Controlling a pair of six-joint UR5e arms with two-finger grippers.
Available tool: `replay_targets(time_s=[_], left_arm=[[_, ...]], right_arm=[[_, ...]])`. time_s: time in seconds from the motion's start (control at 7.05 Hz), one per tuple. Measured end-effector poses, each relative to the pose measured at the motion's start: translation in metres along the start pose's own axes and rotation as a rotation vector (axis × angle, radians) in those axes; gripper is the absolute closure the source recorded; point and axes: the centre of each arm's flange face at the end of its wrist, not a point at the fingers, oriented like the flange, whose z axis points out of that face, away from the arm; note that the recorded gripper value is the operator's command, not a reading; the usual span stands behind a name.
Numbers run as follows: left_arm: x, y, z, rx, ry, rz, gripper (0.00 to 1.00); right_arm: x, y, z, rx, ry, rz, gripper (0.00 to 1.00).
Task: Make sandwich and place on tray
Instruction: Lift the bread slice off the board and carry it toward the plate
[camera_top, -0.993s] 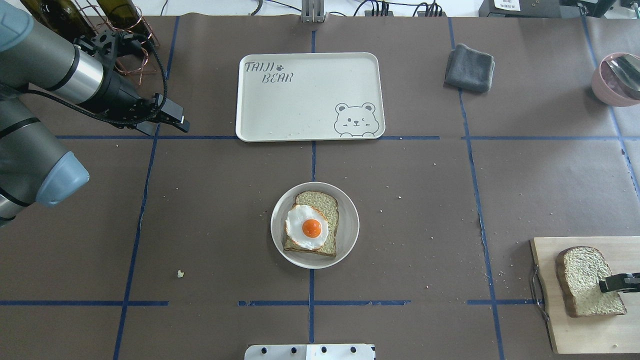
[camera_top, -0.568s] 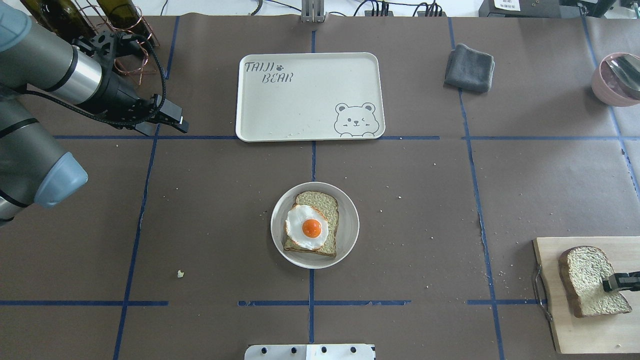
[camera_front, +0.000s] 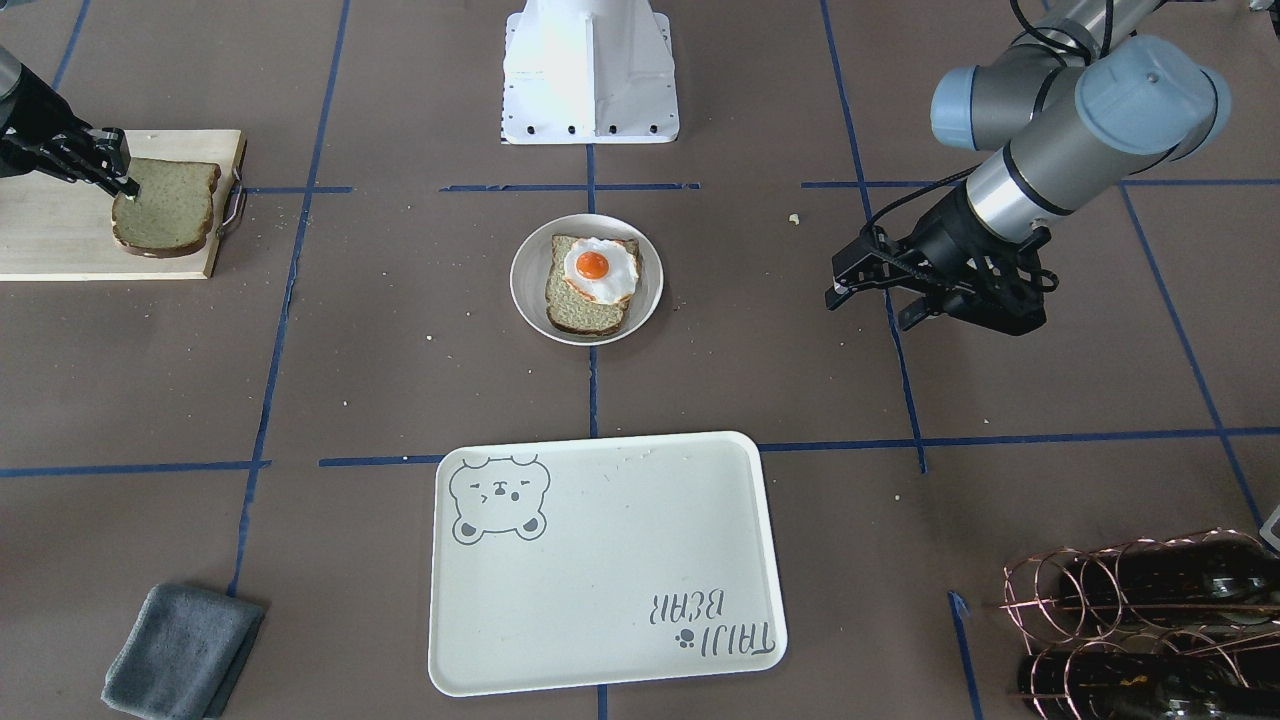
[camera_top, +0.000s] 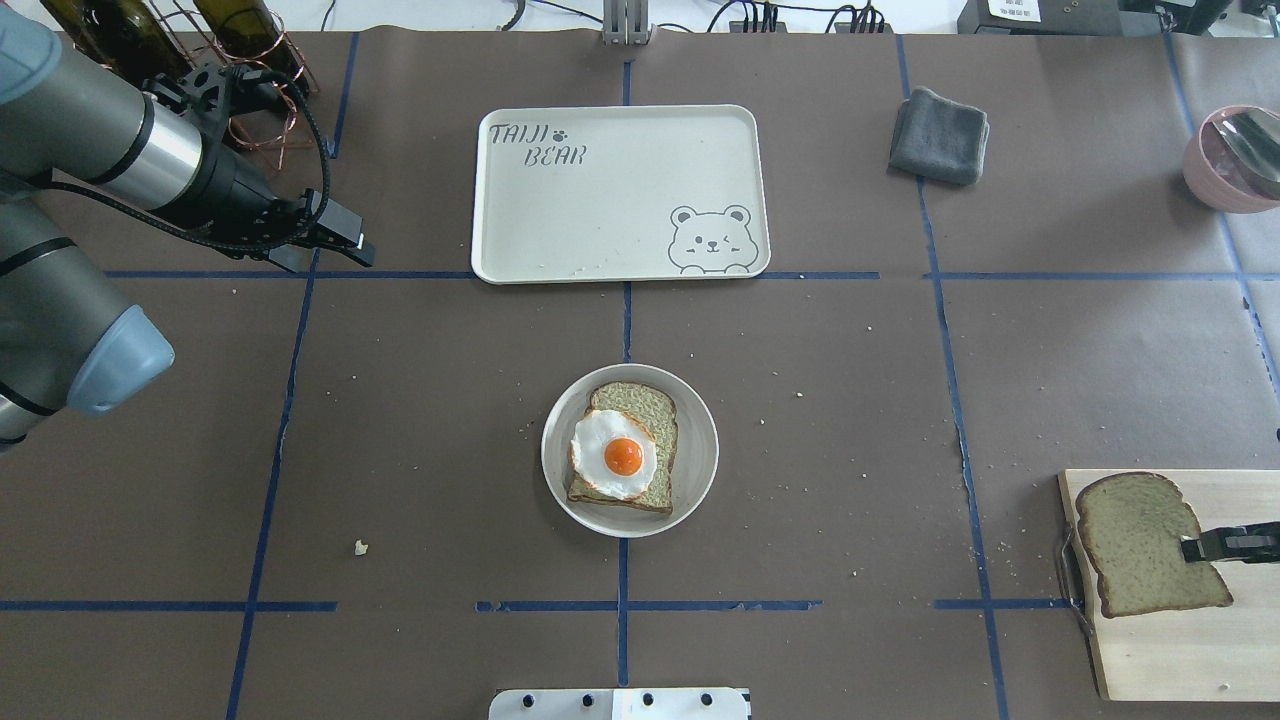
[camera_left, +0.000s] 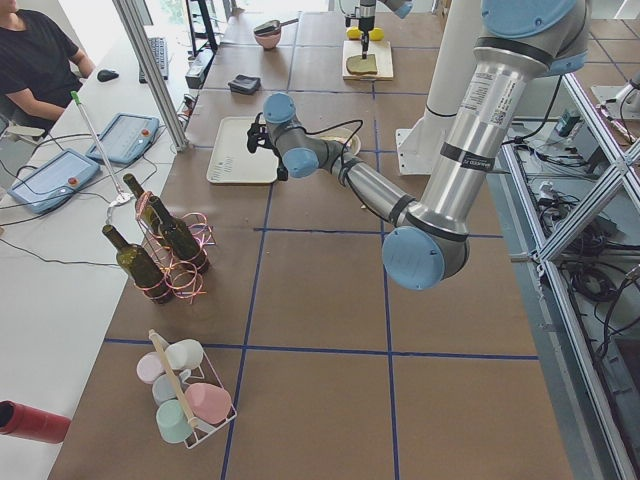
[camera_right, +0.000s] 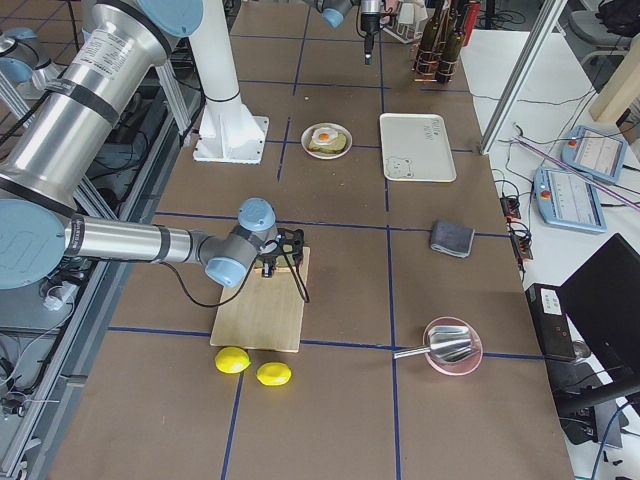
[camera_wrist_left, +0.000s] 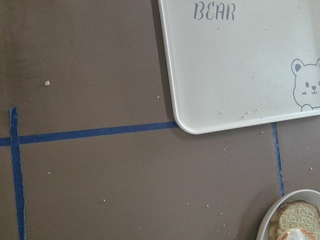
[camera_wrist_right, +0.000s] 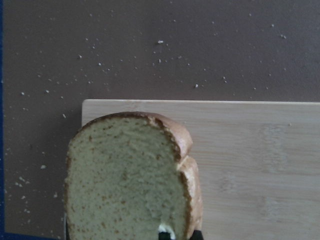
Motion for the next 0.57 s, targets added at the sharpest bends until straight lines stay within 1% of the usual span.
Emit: replay_targets(time_s=[0.14, 0.28, 0.43, 0.57], left_arm=[[0.000, 0.000, 0.000, 0.000, 0.000, -0.001, 0.00], [0.000, 0.000, 0.000, 0.003, -0.003, -0.002, 0.00], [0.000, -0.001, 0.001, 0.010, -0.007, -0.003, 0.00], [0.000, -0.001, 0.001, 0.013, -0.009, -0.008, 0.00]], right_arm=[[-0.018, -0.013, -0.017, 0.037, -0.050, -0.004, 1.00], [-0.040, -0.029, -0.028, 0.061, -0.112, -0.009, 1.00], [-0.071, -0.051, -0.034, 0.073, -0.186, 0.002, 1.00], [-0.113, -0.077, -0.035, 0.080, -0.261, 0.035, 1.00]])
